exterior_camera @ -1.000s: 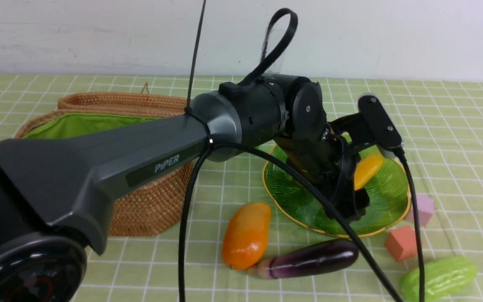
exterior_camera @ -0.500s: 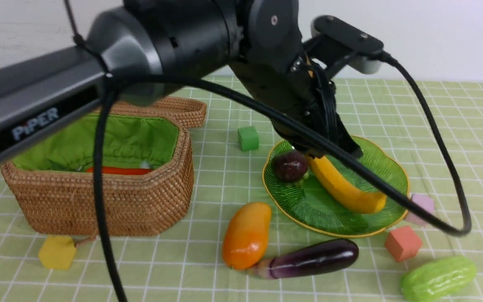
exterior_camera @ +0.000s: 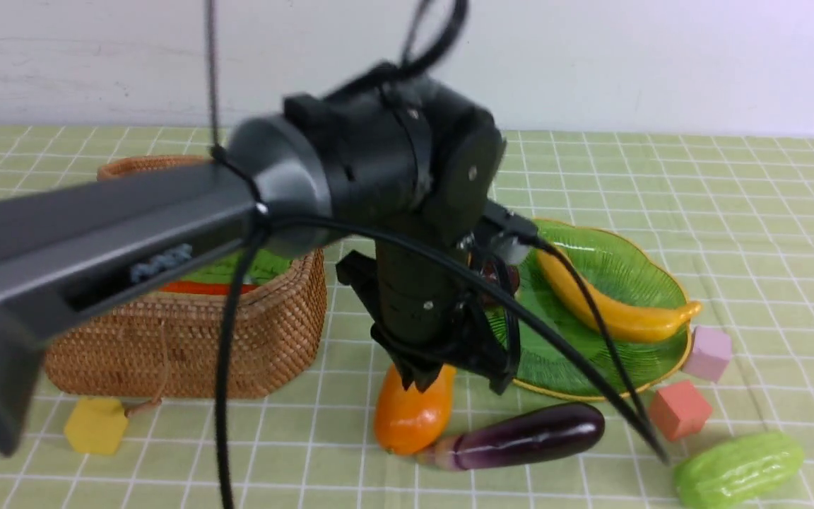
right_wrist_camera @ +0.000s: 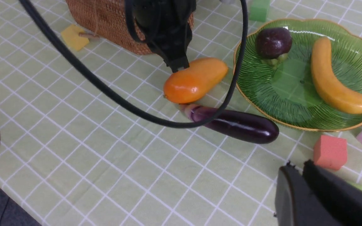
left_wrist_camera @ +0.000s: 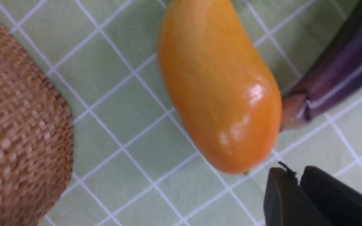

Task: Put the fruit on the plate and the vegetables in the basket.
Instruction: Grab the mango with your left arm and place it on the right plate

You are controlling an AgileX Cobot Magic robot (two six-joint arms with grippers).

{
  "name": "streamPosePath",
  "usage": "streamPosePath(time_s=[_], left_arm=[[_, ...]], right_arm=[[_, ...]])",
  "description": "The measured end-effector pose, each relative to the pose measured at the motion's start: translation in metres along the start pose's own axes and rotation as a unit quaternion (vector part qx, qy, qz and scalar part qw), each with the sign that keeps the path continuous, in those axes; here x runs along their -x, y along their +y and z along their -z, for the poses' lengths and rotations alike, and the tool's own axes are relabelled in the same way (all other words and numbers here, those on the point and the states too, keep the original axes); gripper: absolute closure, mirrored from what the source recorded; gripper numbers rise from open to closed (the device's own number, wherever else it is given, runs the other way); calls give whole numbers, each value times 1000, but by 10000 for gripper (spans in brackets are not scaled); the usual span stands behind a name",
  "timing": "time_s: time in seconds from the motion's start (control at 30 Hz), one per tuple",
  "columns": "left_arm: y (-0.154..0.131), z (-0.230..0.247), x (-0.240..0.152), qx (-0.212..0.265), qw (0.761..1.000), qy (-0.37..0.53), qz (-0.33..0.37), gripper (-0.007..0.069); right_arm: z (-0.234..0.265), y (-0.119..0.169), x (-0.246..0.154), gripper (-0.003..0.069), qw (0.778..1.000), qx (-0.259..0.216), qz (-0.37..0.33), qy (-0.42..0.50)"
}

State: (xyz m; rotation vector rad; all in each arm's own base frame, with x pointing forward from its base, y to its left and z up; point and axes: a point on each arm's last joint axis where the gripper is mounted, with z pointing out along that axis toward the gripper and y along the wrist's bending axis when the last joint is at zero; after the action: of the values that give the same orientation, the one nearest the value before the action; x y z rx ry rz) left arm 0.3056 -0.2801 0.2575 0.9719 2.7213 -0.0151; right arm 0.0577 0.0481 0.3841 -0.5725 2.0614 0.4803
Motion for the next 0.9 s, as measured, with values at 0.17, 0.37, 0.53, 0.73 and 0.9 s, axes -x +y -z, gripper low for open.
streamPosePath(time_s=[0.17, 0.37, 0.53, 0.73, 0.9], left_arm=[[0, -30, 10, 18, 1000, -14, -15, 192], [2, -47, 17, 40, 999, -35, -8, -31], [3, -67, 22, 58, 997, -46, -12, -13], [9, -88, 20, 58, 998, -25, -4, 23], [27, -90, 19, 59, 998, -17, 22, 63]], right_arm=[[0, 0, 0, 608, 1000, 1, 1, 2], [0, 0, -1, 608, 1000, 2, 1, 5], [0, 1, -2, 606, 1000, 3, 2, 9], [0, 1, -2, 606, 1000, 4, 3, 11], [0, 1, -2, 606, 1000, 4, 14, 12]])
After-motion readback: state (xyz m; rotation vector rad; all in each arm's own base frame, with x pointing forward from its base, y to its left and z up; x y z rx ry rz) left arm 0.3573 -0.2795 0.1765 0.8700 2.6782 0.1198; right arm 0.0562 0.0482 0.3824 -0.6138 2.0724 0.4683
